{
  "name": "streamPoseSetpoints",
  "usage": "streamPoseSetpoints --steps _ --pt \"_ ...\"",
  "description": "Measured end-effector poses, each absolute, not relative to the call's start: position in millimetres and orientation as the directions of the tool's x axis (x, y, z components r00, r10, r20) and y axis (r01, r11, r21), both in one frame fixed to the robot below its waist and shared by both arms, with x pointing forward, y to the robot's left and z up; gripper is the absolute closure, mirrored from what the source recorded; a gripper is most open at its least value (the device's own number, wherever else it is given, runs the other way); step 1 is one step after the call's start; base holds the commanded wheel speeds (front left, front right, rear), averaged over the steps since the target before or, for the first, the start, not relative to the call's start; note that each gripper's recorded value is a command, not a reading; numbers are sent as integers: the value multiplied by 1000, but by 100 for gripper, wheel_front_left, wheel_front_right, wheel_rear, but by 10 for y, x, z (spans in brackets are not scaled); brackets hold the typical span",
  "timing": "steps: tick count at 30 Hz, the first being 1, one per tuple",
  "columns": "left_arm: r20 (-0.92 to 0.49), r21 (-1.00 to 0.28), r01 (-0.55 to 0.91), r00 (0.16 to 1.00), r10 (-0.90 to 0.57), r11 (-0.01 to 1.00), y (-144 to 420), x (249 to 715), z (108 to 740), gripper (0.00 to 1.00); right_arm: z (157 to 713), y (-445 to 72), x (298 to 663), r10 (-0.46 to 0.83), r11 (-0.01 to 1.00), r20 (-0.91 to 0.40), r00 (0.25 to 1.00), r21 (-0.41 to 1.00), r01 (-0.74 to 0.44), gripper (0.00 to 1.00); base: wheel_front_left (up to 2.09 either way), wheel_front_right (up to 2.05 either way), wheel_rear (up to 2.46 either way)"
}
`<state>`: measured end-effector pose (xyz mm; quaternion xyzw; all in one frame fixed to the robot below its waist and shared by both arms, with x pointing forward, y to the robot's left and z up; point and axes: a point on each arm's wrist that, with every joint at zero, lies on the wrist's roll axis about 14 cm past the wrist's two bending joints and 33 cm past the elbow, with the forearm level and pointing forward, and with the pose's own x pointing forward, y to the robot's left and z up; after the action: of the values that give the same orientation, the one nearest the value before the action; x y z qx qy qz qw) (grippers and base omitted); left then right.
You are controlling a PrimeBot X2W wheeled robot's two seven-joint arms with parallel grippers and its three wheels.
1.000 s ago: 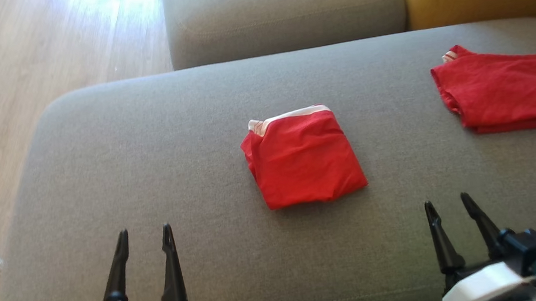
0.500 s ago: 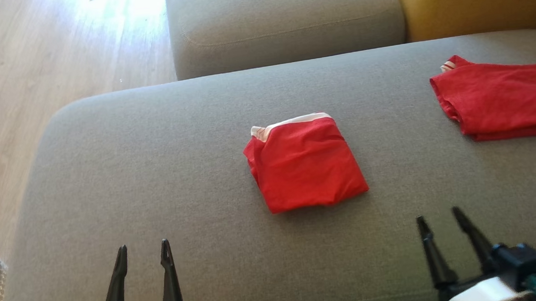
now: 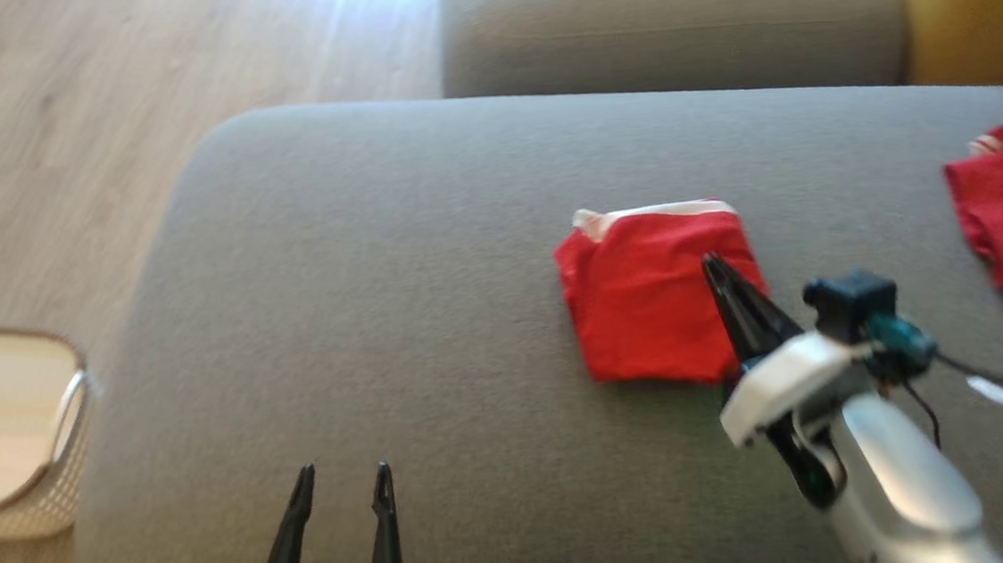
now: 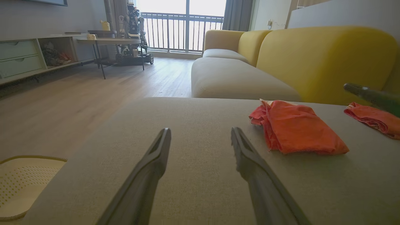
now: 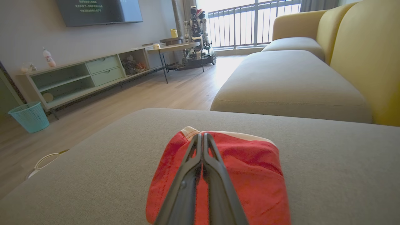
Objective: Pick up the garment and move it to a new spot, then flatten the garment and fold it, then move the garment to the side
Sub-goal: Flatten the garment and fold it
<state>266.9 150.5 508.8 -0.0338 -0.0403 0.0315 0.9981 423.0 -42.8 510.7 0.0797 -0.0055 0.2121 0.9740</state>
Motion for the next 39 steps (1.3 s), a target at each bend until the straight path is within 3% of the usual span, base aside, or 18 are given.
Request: streamPoseSetpoints --steps 10,26,34,39 --pt "44 -84 -114 992 118 990 1600 2721 5029 0 4953 171 4769 525 847 -63 849 131 -514 100 0 0 0" --pt "-25 -97 -149 989 148 984 1629 2832 4885 0 4327 251 5286 494 858 -327 806 31 -513 100 0 0 0" --pt "-32 -100 -180 984 178 979 1696 2789 4873 0 4214 548 5127 558 799 -371 742 -1 -601 100 0 0 0" --pt "-6 -106 -164 986 164 981 1666 2784 4932 0 4436 1033 4722 707 695 -270 653 97 -712 100 0 0 0"
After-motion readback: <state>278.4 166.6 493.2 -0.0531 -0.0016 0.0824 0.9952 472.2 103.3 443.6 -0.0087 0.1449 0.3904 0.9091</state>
